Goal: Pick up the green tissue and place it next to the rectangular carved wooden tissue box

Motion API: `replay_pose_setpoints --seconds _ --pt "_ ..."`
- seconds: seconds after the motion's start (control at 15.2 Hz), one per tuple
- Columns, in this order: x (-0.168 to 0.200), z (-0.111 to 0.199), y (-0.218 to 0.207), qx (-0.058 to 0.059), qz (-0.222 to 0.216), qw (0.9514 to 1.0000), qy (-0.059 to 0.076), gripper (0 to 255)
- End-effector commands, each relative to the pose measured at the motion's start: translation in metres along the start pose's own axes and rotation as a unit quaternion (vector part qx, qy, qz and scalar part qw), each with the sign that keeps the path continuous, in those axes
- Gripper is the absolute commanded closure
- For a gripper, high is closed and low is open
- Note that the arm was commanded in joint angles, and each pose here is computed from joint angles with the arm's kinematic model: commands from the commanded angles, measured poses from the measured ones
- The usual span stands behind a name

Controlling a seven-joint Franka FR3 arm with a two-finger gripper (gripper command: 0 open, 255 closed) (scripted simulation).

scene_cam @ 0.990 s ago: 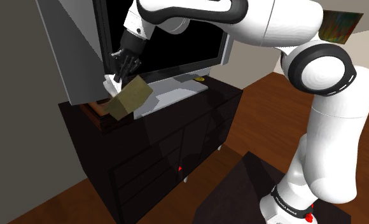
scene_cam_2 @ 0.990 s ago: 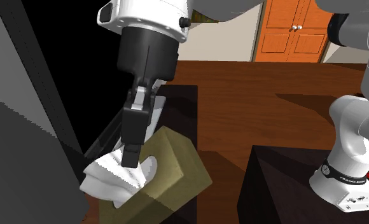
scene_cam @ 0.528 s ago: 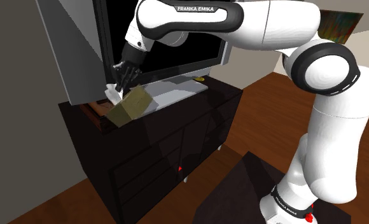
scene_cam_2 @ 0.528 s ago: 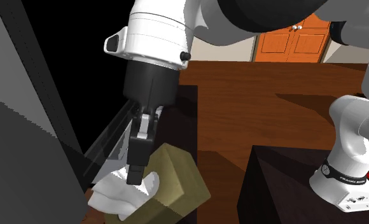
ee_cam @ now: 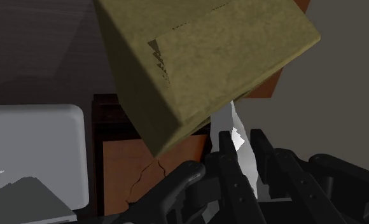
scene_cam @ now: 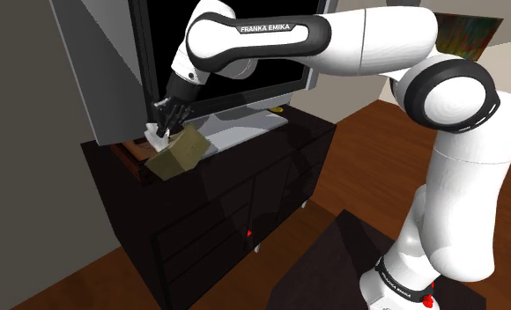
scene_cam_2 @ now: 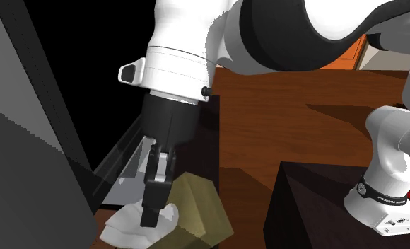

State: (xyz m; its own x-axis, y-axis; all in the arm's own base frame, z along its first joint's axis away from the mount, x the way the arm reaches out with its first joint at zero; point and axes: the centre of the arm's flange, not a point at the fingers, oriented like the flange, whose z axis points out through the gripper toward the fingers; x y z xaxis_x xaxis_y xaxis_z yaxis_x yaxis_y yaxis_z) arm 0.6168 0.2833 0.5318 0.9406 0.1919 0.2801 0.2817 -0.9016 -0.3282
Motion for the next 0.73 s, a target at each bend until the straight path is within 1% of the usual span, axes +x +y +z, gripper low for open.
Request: replay_pose_setpoints --seconds 0.0,0.66 --pt "-0.007 0.018 0.016 -0.007 0.008 0.9999 -0.009 255" --pt "-0.021 0.065 0.033 -0.007 0.008 0.9999 -0.009 255"
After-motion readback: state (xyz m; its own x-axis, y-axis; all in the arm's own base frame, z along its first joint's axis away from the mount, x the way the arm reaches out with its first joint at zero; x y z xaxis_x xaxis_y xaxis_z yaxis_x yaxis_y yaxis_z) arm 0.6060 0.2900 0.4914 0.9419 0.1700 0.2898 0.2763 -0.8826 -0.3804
